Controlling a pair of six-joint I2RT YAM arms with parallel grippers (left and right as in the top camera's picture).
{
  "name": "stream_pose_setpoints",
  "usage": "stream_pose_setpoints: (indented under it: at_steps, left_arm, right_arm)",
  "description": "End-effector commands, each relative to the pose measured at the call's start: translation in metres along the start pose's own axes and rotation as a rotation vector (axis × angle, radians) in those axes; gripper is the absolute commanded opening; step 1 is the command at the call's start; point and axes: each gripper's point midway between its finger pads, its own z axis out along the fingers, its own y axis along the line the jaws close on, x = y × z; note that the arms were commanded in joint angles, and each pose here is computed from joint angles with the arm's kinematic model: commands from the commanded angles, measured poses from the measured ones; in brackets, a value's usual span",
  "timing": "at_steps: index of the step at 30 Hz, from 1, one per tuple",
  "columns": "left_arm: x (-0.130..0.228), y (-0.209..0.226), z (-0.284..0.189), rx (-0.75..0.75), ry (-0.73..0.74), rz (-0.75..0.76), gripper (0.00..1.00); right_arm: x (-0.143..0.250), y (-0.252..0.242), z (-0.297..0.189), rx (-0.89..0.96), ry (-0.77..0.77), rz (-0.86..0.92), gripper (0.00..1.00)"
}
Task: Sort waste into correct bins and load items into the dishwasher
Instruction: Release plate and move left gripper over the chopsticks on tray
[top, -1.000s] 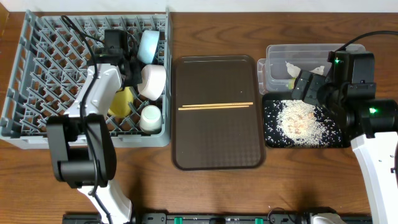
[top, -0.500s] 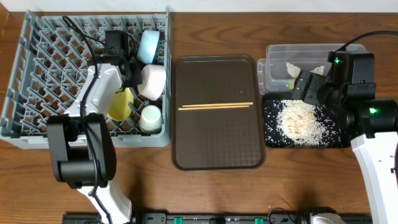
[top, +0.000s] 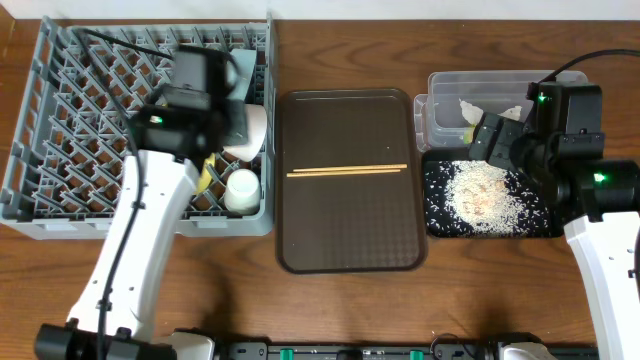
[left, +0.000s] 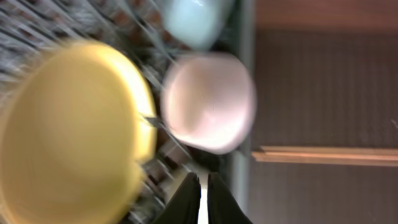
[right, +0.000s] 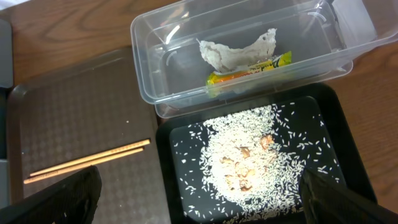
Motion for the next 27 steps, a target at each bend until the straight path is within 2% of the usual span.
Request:
stream_pose_setpoints:
  at_steps: [1, 3, 4, 7, 9, 12, 14, 18, 23, 27]
  left_arm:
    - [0.034, -0.028, 0.019, 0.007, 0.114, -0.084, 0.11]
    - [0.052, -0.041, 0.027, -0.004, 0.161, -0.194, 0.17]
    - [0.059, -0.049, 0.032, -0.008, 0.178, -0.248, 0.22]
    - [0.068, -0.074, 0.047, 0.008, 0.185, -0.305, 0.36]
    - [0.066, -0.091, 0.055, 0.035, 0.167, -0.31, 0.52]
    - [0.058, -0.115, 0.062, 0.088, 0.125, -0.31, 0.53]
    - [0.056, -0.125, 0.062, 0.111, 0.109, -0.298, 0.73]
    - [0.045, -0.14, 0.066, 0.154, 0.061, -0.297, 0.7]
    - [0.054, -0.141, 0.094, 0.055, 0.054, -0.51, 0.73]
    - [0.066, -0.159, 0.124, 0.052, 0.069, -0.527, 0.72]
  right_arm:
    - [-0.003, -0.005, -0.001, 0.015, -0.007, 0.018, 0.99]
    - [-0.003, -0.005, -0.001, 0.015, -0.007, 0.018, 0.99]
    - [-0.003, -0.005, -0.001, 0.015, -0.007, 0.018, 0.99]
    - [-0.003, -0.005, -0.001, 0.015, -0.007, 0.018, 0.99]
    - [-0.003, -0.005, -0.001, 0.015, -0.007, 0.018, 0.99]
    - [-0.003, -0.005, -0.001, 0.015, -0.007, 0.018, 0.99]
    - [-0.003, -0.005, -0.001, 0.015, -0.007, 0.018, 0.99]
    - [-0.003, -0.005, -0.001, 0.015, -0.007, 0.018, 0.99]
    - [-0.003, -0.005, -0.001, 0.015, -0.007, 0.018, 0.99]
    - [-0.003, -0.005, -0.001, 0.015, -0.007, 0.018, 0.99]
